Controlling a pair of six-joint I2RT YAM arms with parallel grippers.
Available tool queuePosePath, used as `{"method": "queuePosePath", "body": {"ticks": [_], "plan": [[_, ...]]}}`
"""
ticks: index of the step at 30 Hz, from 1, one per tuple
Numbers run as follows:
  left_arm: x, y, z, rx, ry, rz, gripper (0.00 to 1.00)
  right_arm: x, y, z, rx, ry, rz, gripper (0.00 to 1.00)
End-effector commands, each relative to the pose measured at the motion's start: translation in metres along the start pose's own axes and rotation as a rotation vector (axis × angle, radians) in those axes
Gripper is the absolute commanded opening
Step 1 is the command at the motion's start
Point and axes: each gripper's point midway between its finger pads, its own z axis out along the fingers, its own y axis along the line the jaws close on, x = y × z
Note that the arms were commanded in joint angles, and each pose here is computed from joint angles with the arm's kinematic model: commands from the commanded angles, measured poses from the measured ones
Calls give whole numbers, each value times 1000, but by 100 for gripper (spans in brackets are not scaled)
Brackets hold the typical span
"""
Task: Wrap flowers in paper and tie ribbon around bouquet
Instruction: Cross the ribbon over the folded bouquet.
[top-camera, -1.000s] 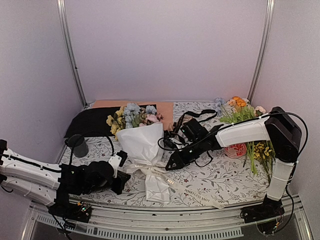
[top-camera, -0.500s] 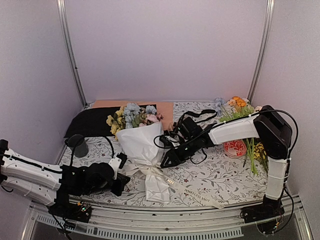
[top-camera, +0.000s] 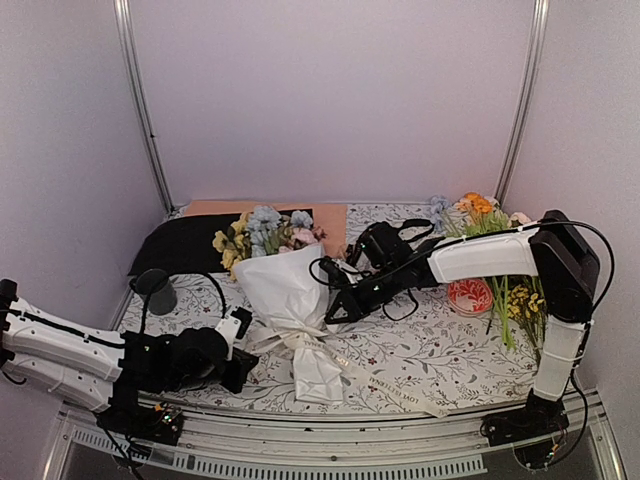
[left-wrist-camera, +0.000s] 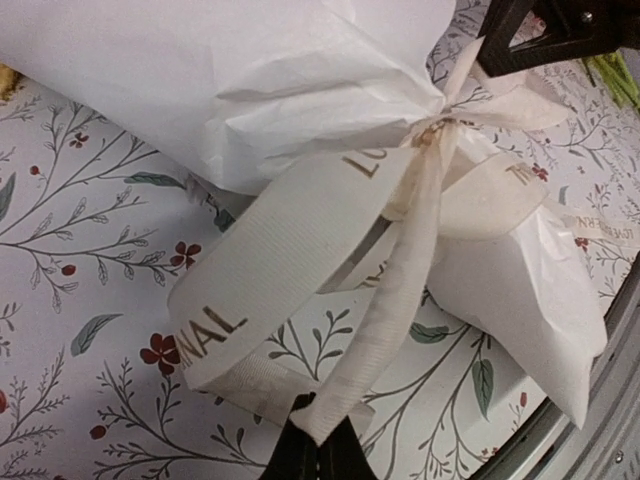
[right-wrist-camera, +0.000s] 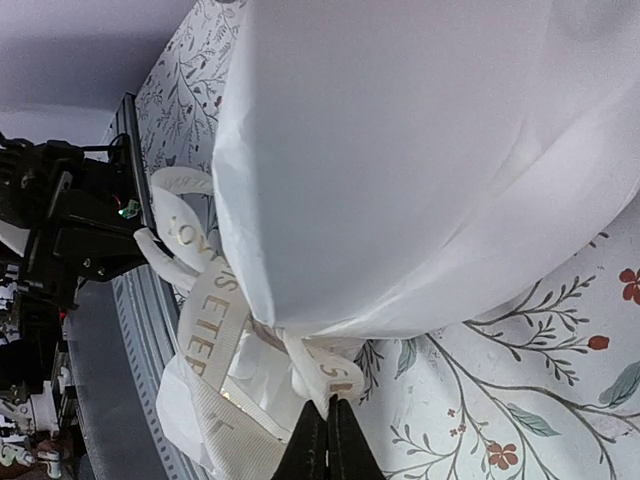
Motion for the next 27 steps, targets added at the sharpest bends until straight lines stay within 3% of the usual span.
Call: {"method": "queuePosePath", "body": {"ticks": [1, 4, 5, 8, 9, 16, 19, 22, 27], "plan": [[3, 13, 1, -53, 2, -31, 0, -24, 21, -21, 28, -78, -106, 3], [7, 31, -1, -130, 12, -81, 4, -27, 28, -21, 14, -76, -139, 3], [11, 39, -3, -165, 23, -96, 11, -27, 31, -22, 8, -75, -149, 3], [10, 43, -6, -173, 21, -110, 46, -30, 37, -24, -9, -78, -166, 4], [7, 38, -6, -150, 20, -87, 49, -30, 38, -25, -12, -77, -168, 4], [-32, -46, -14, 62, -62, 333, 44, -27, 36, -20, -23, -59, -124, 4], [-53, -65, -9, 83, -126, 449, 44, -28, 34, -21, -30, -55, -91, 3], [-79, -78, 0, 151, -168, 482, 53, -26, 35, -24, -49, -57, -65, 3], [-125, -64, 10, 194, -233, 386, 45, -26, 33, -29, -38, -77, -53, 4]]}}
